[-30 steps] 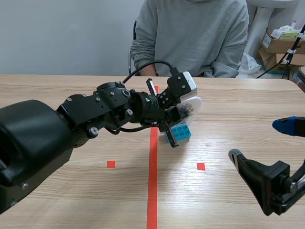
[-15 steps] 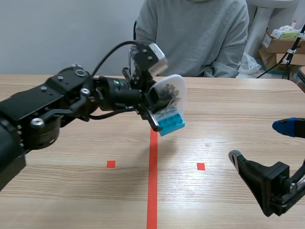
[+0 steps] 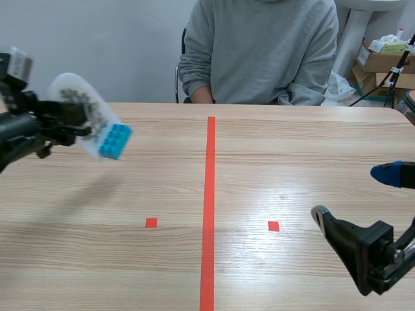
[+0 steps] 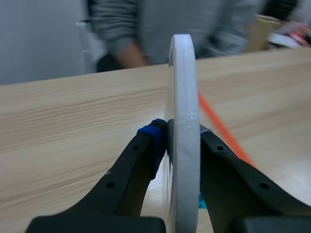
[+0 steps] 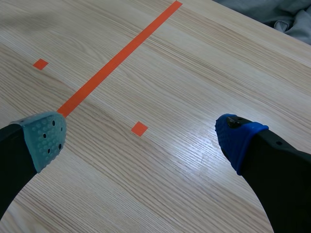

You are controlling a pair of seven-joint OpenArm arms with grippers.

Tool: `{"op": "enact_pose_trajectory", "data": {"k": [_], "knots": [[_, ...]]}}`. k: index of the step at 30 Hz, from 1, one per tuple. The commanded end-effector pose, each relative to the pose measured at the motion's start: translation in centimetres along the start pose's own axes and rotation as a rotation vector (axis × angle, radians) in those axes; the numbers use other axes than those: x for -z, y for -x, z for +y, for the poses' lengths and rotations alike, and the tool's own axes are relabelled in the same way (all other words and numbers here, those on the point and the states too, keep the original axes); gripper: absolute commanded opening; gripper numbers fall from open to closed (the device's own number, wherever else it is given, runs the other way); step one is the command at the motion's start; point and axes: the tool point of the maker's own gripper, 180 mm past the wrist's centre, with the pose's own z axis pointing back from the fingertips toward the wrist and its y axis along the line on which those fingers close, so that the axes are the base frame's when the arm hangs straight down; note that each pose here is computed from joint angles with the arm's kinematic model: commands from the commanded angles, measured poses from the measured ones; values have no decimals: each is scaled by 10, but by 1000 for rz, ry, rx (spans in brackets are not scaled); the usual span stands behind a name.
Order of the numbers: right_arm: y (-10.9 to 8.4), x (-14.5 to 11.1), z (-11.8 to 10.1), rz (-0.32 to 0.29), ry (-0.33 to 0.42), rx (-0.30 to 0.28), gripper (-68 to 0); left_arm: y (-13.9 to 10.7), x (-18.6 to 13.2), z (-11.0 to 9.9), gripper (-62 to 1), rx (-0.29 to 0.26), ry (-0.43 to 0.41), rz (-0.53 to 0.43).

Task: Do the leaf sorting experiment

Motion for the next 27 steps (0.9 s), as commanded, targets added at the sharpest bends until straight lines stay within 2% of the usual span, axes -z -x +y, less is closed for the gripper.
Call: {"op": "enact_pose_trajectory", "data": {"k": [1, 3, 6, 11, 17, 27], "knots": [[-11, 1, -3, -35, 6, -10, -37, -11, 4, 13, -567, 7, -36, -29], [-10, 1, -3, -31, 6, -10, -37, -13, 0, 39, -567, 15, -114, -32], [-9, 1, -3, -28, 6, -10, -37, -13, -3, 70, -567, 56, -210, -15], [-8, 1, -3, -19, 6, -10, -37, -11, 5, 104, -567, 75, -306, 15], [-7, 1, -3, -15, 6, -10, -37, -7, 19, 127, -567, 77, -373, 63], [-7, 1, -3, -16, 6, -10, -37, 15, 29, 139, -568, 122, -412, 169]]}}
